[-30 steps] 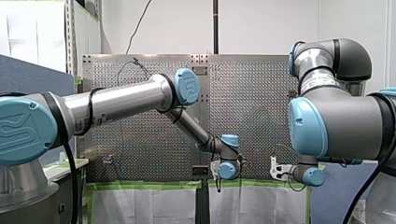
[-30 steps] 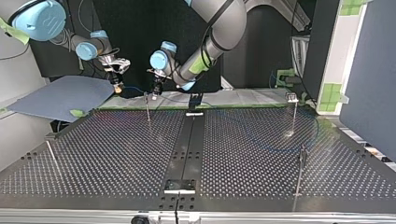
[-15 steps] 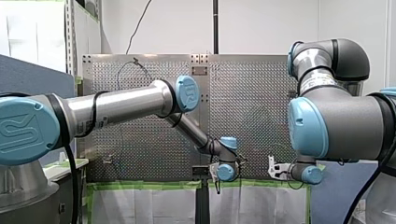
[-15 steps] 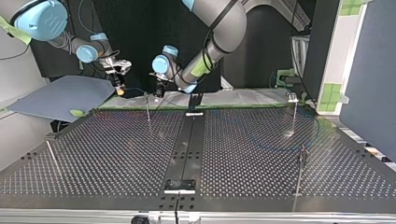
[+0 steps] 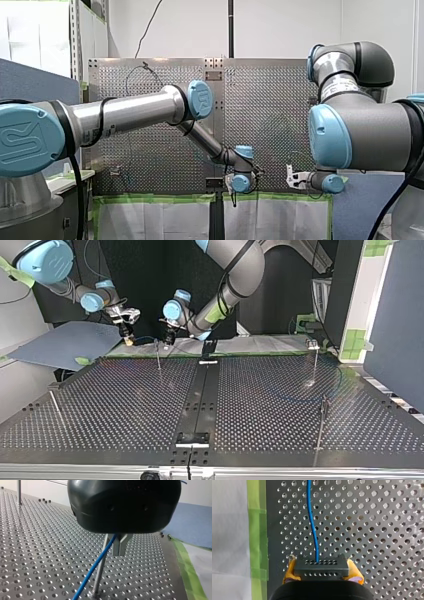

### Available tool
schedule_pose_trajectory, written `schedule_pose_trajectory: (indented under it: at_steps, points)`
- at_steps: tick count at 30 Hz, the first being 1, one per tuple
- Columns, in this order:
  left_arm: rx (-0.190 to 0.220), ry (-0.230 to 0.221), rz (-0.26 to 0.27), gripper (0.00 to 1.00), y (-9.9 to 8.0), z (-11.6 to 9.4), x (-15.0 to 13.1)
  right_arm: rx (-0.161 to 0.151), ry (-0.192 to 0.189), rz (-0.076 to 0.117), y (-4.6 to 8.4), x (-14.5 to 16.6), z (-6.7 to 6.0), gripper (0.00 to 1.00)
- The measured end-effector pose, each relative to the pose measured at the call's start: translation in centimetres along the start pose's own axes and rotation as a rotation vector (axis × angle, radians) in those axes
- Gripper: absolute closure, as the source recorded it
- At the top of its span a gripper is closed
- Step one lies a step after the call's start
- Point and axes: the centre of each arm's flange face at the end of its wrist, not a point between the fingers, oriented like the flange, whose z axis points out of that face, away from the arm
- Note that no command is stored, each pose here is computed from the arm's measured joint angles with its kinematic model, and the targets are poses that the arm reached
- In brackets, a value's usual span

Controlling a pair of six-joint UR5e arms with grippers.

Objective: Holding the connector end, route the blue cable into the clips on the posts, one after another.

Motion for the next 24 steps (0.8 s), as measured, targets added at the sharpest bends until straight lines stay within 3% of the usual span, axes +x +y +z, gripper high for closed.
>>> schedule_pose_trajectory:
  at_steps: [10,17,24]
  points:
    - [0.008,-0.013,-0.025,1.0,-0.1,0.5,-1.3,0.021,0.001,-0.01,0.0,1.2,1.4,1.0]
    - [-0.008,-0.005,-0.025,1.0,1.0,0.8,-1.4,0.02,0.002,-0.008,0.6,2.1,2.3,1.0]
    - [0.008,0.005,-0.03,1.0,2.5,1.6,-1.7,0.02,0.011,-0.01,1.0,3.0,3.1,1.0]
